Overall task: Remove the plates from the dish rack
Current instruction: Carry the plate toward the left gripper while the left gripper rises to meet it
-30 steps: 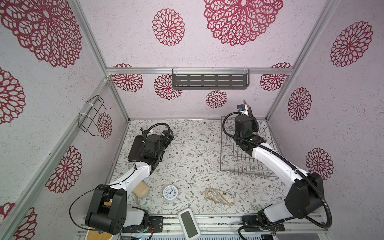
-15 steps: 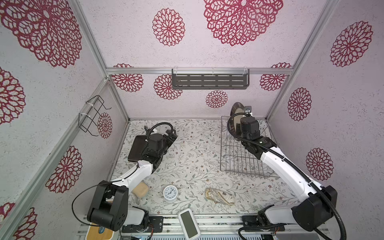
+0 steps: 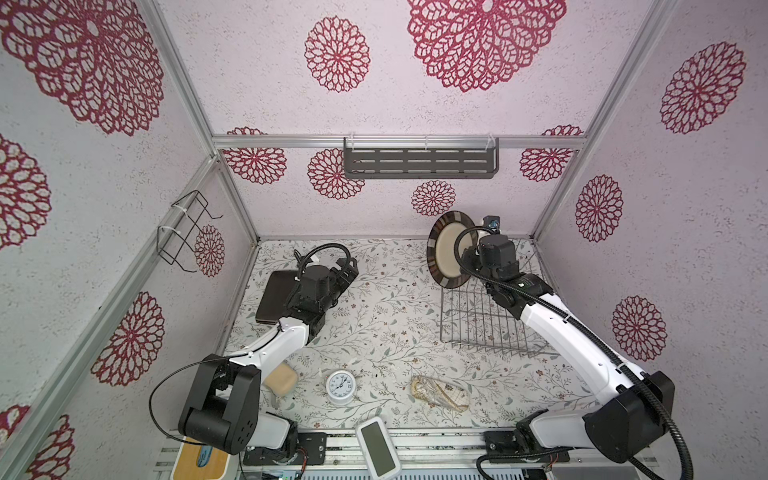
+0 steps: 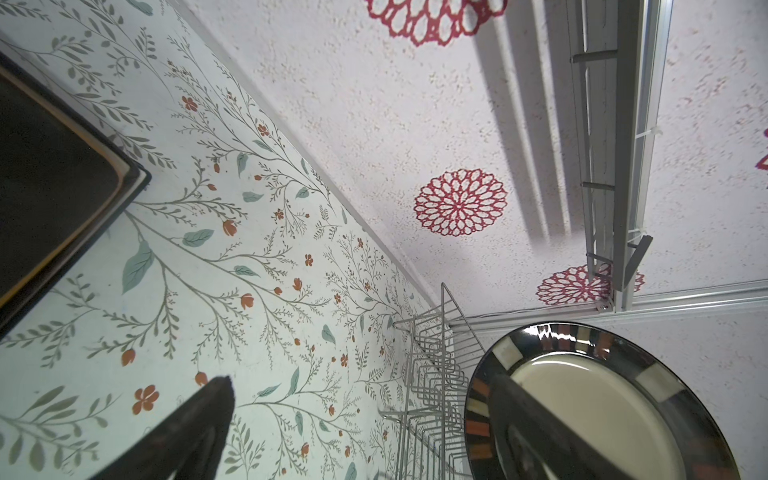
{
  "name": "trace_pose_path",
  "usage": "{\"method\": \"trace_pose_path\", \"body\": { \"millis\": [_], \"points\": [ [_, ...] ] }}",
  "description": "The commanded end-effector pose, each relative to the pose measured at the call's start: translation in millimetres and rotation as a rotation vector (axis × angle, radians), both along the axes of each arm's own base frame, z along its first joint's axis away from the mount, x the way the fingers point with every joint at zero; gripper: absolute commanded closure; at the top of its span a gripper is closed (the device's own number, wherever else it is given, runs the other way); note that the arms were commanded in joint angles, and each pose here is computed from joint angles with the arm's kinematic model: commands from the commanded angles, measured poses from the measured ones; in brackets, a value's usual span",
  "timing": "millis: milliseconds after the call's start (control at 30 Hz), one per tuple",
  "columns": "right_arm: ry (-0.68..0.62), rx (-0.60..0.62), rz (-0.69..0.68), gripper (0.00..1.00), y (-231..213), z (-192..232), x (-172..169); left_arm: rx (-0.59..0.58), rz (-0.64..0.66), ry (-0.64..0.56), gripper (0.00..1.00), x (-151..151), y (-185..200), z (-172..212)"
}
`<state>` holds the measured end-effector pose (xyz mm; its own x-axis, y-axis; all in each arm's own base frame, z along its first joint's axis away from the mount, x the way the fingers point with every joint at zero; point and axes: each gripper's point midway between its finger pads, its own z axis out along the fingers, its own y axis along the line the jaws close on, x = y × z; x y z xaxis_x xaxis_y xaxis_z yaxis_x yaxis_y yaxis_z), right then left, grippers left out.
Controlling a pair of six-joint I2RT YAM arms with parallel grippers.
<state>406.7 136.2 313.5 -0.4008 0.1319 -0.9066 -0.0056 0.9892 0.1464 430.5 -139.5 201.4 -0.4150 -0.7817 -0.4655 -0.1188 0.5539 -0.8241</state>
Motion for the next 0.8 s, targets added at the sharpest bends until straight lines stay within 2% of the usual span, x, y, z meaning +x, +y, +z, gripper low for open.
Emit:
{"method": "trace_pose_path", "body": {
  "millis": [0, 500, 767],
  "points": [
    [-0.236, 0.259, 0.031, 1.0, 11, 81, -2, -0.009, -0.033, -0.051, 0.0, 6, -11, 15],
    [-0.159, 0.508, 0.176, 1.0, 53, 58, 4, -0.061, -0.148, -0.08, 0.02, 11, -43, 22],
    [-0.136, 0.611, 0.257, 1.0, 71, 51, 3, -0.107, -0.293, -0.088, 0.07, 16, -76, 24]
  ]
}}
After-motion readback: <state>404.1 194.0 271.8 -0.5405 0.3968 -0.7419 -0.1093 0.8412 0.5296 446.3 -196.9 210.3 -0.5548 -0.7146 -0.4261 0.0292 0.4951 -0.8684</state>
